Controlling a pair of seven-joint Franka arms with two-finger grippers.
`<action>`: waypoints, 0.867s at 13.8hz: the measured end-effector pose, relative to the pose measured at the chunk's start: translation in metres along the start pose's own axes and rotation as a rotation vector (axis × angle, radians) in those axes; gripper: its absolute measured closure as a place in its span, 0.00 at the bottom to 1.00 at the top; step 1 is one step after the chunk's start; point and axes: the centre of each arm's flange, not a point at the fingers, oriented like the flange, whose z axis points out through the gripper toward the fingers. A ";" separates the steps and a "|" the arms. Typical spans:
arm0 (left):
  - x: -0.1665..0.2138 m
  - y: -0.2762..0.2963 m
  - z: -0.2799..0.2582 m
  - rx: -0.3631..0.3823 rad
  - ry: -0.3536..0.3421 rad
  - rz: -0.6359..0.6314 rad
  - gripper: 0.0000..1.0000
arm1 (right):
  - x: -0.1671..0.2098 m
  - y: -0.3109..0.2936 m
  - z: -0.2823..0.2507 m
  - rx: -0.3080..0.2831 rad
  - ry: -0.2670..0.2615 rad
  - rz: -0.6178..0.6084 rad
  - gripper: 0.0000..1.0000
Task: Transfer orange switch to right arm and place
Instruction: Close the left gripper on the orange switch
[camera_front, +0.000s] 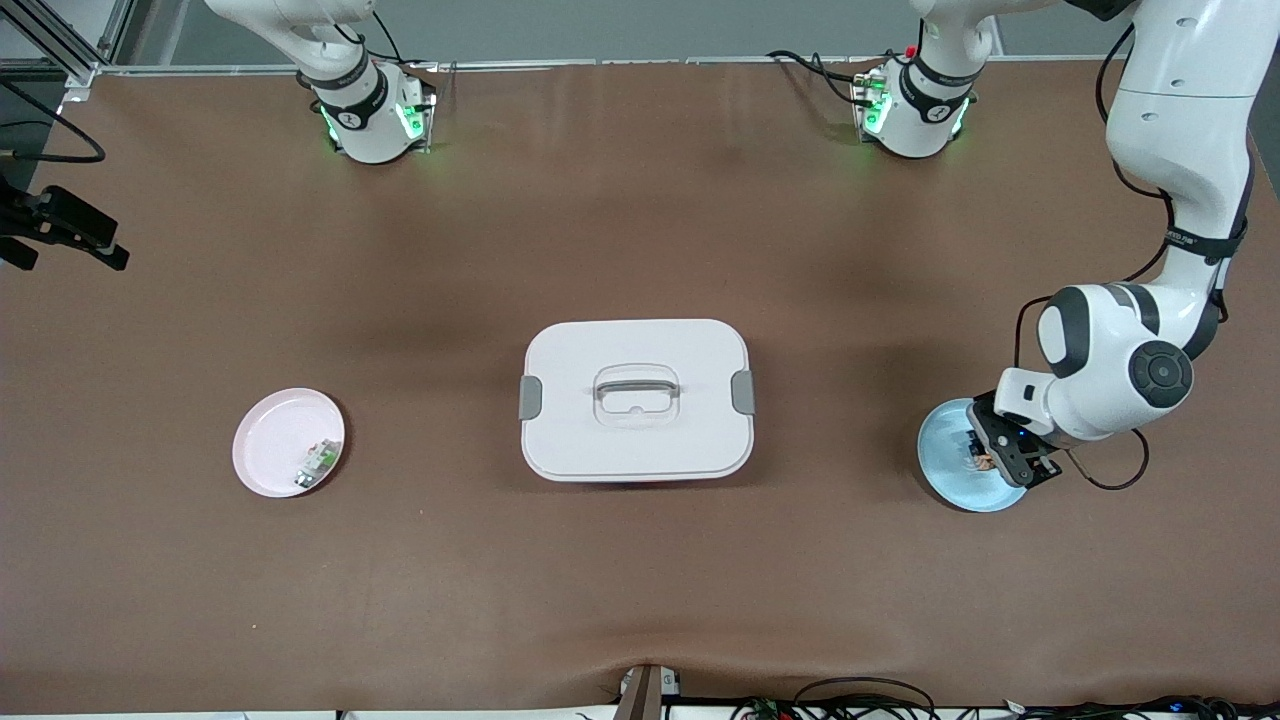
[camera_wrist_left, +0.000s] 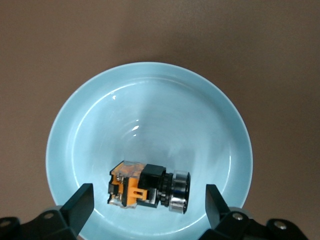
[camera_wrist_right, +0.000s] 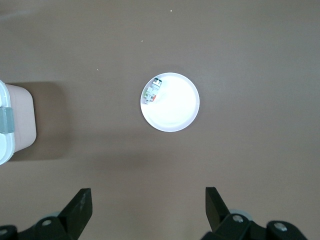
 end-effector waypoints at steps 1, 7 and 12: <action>0.000 0.001 0.003 -0.005 -0.001 0.003 0.02 | 0.000 0.000 0.000 0.000 0.000 0.000 0.00; 0.001 0.002 0.006 -0.009 -0.002 0.022 0.01 | 0.000 0.000 0.000 0.000 0.000 0.000 0.00; 0.001 0.003 0.012 -0.018 -0.004 0.026 0.00 | 0.000 0.000 0.000 0.000 0.000 0.000 0.00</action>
